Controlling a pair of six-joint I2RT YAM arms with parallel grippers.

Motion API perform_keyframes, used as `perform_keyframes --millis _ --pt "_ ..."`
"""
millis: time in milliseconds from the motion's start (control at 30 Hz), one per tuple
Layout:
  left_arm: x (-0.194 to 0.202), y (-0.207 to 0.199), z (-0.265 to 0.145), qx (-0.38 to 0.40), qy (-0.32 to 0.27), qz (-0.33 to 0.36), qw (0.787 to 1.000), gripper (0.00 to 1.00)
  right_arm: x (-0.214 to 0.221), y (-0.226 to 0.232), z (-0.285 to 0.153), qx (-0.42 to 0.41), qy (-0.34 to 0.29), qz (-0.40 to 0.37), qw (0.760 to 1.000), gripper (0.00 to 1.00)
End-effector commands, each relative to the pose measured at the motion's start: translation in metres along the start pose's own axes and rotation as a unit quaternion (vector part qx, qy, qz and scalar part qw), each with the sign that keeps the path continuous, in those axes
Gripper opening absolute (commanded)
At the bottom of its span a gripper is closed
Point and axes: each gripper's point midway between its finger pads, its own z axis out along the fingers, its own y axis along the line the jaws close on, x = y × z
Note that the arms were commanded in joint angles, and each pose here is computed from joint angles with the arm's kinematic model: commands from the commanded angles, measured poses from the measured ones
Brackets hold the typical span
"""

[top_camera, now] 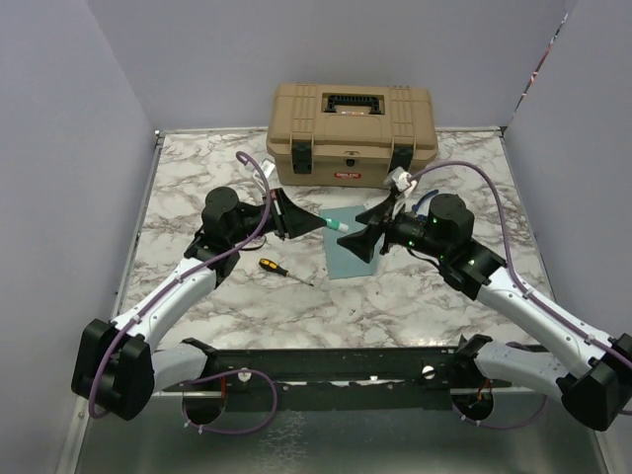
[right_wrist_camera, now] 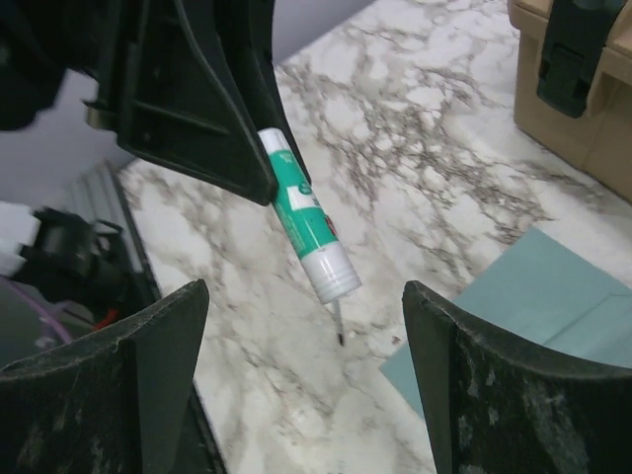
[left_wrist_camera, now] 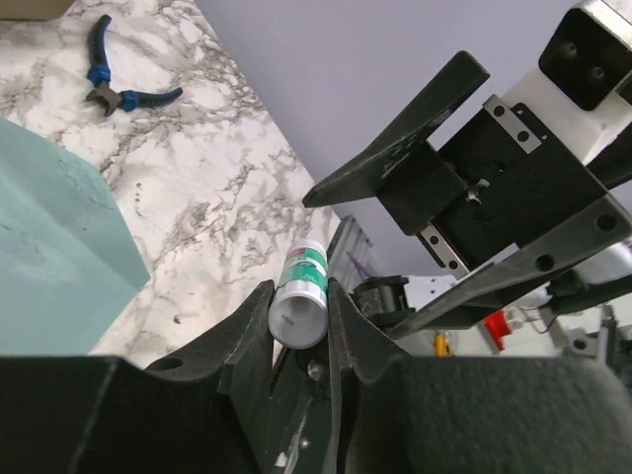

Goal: Place the letter into the envelope and seal it

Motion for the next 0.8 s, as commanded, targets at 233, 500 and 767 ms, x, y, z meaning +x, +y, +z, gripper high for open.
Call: perform_keyframes --millis 233,500,767 --pt "-0.083 -0.04 -0.003 0.055 -0.107 -0.113 0.986 0.0 -0.087 -0.021 -0.015 -0.088 -0.179 0.321 0.926 0.95" --pt "-0.087 -0.046 -0.002 0.082 -0.105 -0.14 0.981 0.0 -0.112 -0.005 -0.002 -0.199 -0.164 0.367 0.894 0.86" --pt "-0.087 -0.044 -0.002 0.08 -0.106 -0.14 0.981 0.0 -0.104 -0.003 0.009 -0.198 -0.1 0.371 0.902 0.75"
